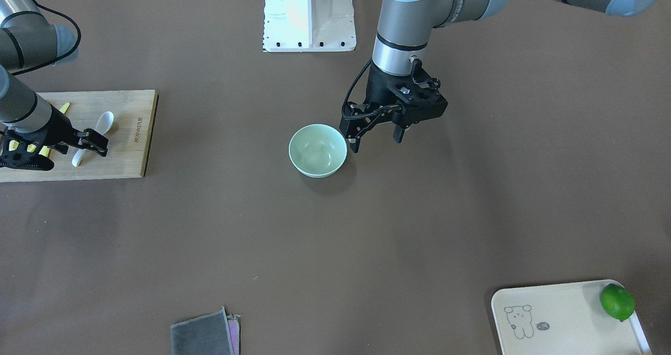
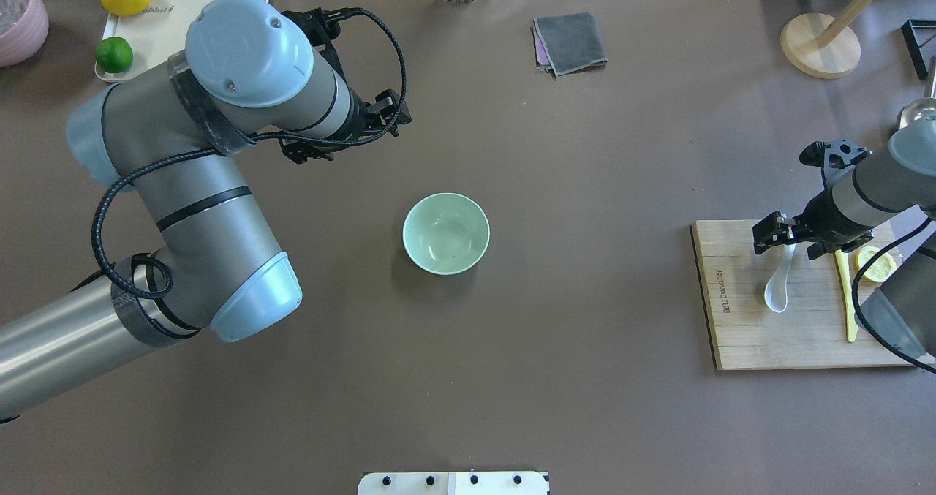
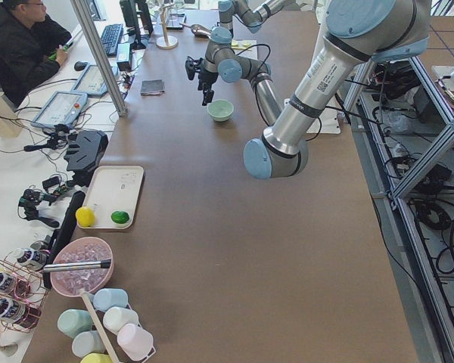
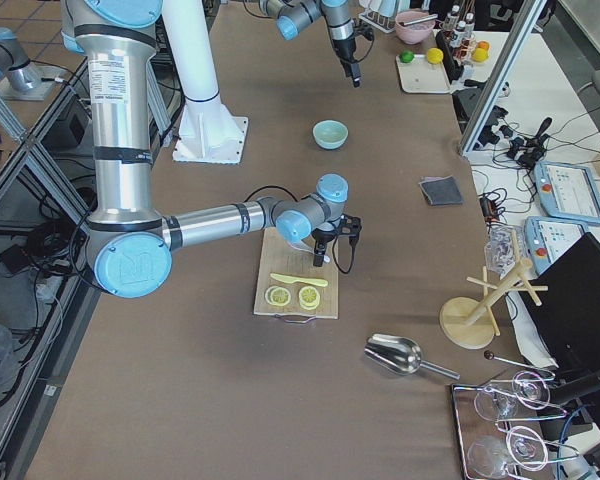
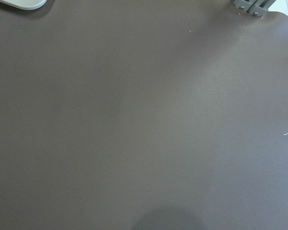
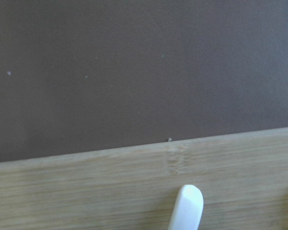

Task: Place spoon in bowl
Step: 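Lower the right gripper onto the white spoon on the cutting board and grasp it, then lift the white spoon with the right gripper and carry it over the bowl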

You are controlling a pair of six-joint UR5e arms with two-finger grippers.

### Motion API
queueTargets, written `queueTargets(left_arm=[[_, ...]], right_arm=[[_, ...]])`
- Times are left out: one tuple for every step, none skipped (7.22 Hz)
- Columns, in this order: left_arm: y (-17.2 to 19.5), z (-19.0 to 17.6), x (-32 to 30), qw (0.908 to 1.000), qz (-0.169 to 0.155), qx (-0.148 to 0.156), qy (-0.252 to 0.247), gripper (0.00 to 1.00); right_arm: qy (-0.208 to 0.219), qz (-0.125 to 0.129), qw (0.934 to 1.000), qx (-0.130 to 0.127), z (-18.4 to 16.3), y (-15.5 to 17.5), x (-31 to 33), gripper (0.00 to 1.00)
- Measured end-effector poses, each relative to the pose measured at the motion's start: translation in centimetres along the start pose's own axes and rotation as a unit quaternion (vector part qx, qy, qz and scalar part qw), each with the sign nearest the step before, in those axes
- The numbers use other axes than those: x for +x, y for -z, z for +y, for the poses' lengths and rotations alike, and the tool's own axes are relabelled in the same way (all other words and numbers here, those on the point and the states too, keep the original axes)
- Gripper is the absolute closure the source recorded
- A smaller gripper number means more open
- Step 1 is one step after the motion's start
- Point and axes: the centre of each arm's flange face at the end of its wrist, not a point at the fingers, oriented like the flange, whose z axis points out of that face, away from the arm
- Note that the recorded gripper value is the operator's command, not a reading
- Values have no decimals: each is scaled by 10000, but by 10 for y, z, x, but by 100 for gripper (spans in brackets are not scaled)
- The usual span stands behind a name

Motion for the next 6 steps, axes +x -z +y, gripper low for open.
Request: queueTargets(left_arm=[[0, 0, 0, 10000, -1, 0, 3, 2], [0, 0, 0, 10000, -1, 2, 5, 2], [0, 0, 0, 10000, 0, 5, 5, 2], [0, 0, -1, 10000, -1, 8, 7, 2], [0, -1, -3, 10000, -13, 8, 10, 2], [-1, -1, -6, 10000, -26, 10, 7, 2]], right_arm=[[-22, -7, 10000, -1, 1, 1, 1, 100], [-34, -6, 10000, -7, 2, 1, 2, 100], [-28, -22, 10000, -5, 4, 3, 1, 100], [18, -104, 9999, 25, 6, 12, -4, 100], [82, -249, 9996, 82, 11, 30, -12, 100], [124, -408, 9990, 153, 13, 49, -19, 100]])
